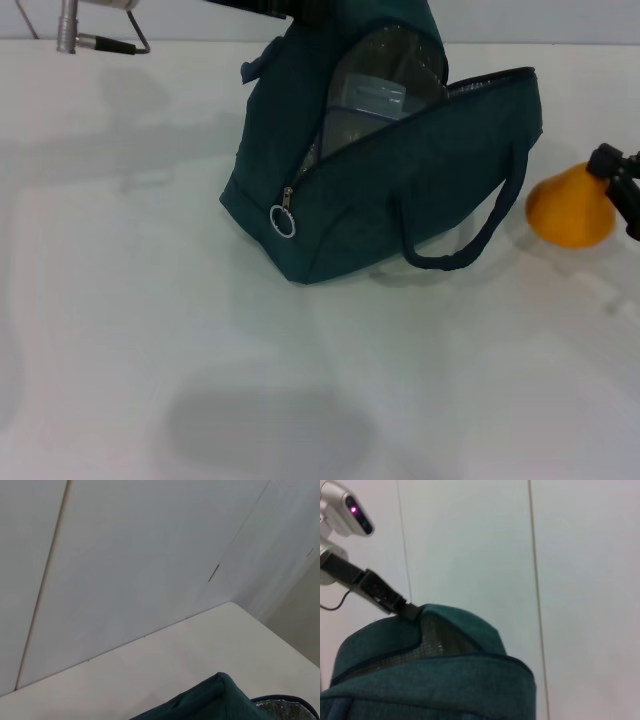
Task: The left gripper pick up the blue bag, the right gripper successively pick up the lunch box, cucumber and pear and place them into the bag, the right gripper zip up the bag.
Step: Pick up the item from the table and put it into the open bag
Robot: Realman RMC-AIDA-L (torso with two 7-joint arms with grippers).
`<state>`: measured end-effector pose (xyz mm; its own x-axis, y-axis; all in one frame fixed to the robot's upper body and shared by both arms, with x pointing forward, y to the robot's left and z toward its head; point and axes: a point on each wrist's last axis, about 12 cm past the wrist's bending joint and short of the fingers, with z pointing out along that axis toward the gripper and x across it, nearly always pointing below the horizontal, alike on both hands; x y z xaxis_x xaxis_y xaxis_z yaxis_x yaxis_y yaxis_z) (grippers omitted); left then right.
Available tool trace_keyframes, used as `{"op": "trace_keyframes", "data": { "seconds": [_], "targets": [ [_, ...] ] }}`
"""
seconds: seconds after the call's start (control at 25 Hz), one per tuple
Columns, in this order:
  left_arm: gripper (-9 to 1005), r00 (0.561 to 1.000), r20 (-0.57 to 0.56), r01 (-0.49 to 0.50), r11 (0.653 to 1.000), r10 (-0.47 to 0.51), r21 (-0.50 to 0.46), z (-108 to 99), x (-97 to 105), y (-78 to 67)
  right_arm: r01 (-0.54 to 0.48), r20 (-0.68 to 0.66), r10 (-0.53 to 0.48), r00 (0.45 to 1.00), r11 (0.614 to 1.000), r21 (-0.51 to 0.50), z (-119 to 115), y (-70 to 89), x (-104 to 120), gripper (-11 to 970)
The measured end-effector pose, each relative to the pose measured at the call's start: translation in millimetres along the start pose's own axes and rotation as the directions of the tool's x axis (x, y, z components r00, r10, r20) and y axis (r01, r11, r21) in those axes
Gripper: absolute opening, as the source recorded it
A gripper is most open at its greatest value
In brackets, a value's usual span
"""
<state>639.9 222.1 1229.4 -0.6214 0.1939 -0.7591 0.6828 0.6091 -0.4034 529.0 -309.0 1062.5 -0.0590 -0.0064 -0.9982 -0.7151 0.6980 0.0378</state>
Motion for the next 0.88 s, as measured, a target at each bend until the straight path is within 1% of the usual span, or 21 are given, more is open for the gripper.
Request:
{"op": "trace_keyframes", "data": {
  "seconds": [0.16,0.36,0.6,0.68,0.88],
  "targets": [
    [48,1.0,-0.003,0.005,1.0,-0.005,0.004,-0.7,2.0,0.3,-0.001,0.026,0.001,1.0,1.0,0.014,-4.4,-1.2,-2.5,32],
    [48,1.0,-0.003,0.008,1.0,-0.008,0.028,1.2,3.1,-3.0,0.021,0.108,-0.016,0.994,0.999,-0.038,-3.3,1.2,-17.1,32],
    [47,1.0,-0.006,0.008,0.999,-0.007,0.049,2.5,3.2,-7.1,0.095,0.256,-0.059,0.965,0.987,-0.13,7.3,2.4,-50.5,31],
    [47,1.0,-0.005,0.006,0.999,-0.006,0.051,2.9,1.9,-8.1,0.115,0.306,-0.057,0.95,0.978,-0.175,14.5,3.8,-63.1,31],
    [47,1.0,-0.006,0.005,0.998,-0.005,0.057,4.8,0.7,-9.7,0.167,0.384,-0.061,0.921,0.953,-0.251,34.0,5.8,-88.9,31]
  ]
}}
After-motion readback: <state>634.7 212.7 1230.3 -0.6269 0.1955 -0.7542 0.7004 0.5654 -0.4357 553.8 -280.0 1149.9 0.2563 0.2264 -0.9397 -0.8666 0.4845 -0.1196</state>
